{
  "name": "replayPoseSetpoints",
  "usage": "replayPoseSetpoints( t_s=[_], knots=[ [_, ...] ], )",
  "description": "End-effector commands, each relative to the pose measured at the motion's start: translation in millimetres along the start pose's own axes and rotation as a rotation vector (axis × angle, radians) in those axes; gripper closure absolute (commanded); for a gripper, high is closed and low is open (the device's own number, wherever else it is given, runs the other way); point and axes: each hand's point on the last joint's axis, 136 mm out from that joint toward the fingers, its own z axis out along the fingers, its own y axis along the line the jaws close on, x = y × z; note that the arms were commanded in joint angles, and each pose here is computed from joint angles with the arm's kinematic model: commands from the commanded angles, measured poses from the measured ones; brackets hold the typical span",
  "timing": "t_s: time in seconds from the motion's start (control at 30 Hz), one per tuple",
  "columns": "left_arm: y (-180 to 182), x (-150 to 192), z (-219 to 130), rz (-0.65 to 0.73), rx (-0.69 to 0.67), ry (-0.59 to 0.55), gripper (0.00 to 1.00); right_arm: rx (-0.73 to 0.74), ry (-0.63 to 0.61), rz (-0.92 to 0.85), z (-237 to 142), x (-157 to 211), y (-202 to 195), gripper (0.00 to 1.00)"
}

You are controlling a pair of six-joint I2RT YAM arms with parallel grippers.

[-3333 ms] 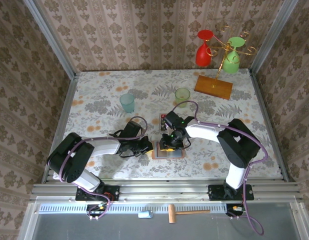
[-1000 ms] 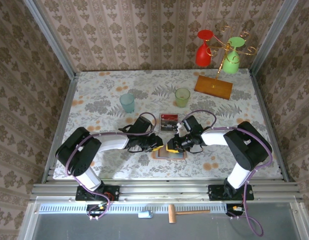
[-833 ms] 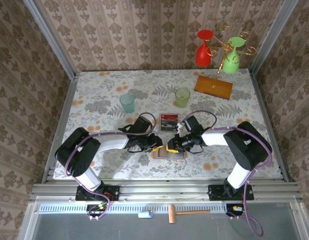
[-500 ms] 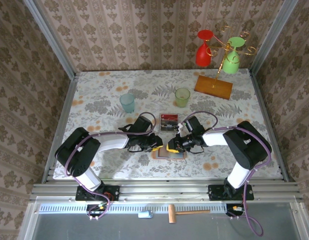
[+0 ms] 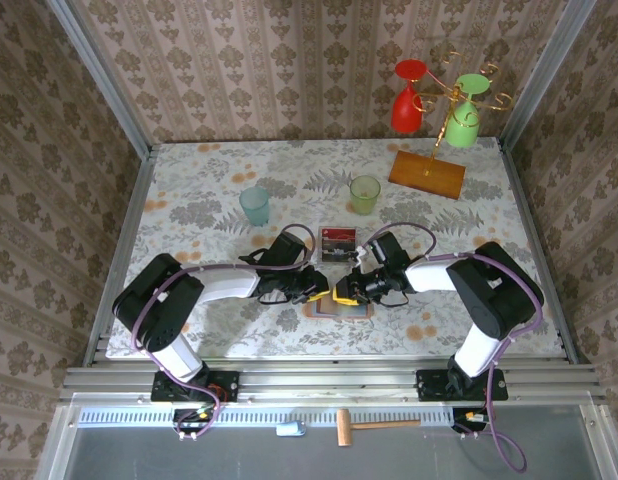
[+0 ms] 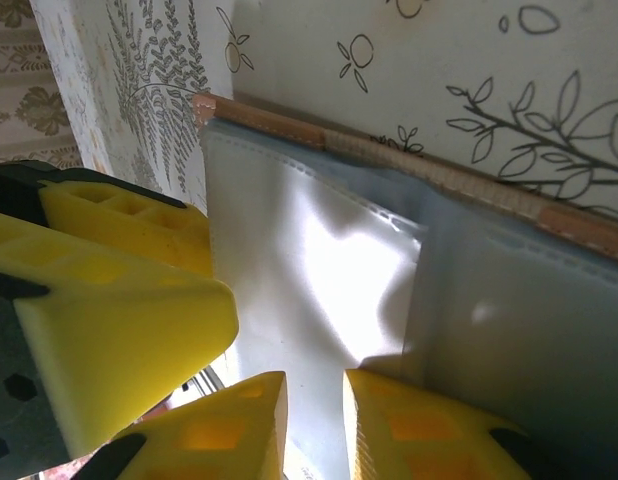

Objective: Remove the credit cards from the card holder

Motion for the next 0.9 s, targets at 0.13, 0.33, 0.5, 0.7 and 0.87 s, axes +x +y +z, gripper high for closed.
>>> replayPoseSetpoints(
  t_s=[0.13,0.33,0.5,0.7,0.87],
  knots=[
    [-21.4,-5.2,2.5,0.025,0.053,0.002,0.77,0.023,-0.025,0.000,-19.6,1.9,10.6,0.71],
    [-34.4,-6.9,3.6,0.049,0.088,0.015,0.77,0.118,-0.086,-0.009,-46.0,-1.4,16.0,0.69],
    [-39.7,-7.2,4.4,0.059,0.107,0.024,0.77,0.221,-0.161,-0.017,-75.7,-2.9,17.2,0.68],
    [-47.3,-8.3,9.6,0.066,0.134,0.033,0.77,0.334,-0.227,-0.020,-102.5,-2.9,10.9,0.66],
    [-56.0,-8.8,15.5,0.074,0.155,0.042,0.77,0.425,-0.252,-0.023,-118.8,0.9,0.7,0.65]
  ],
)
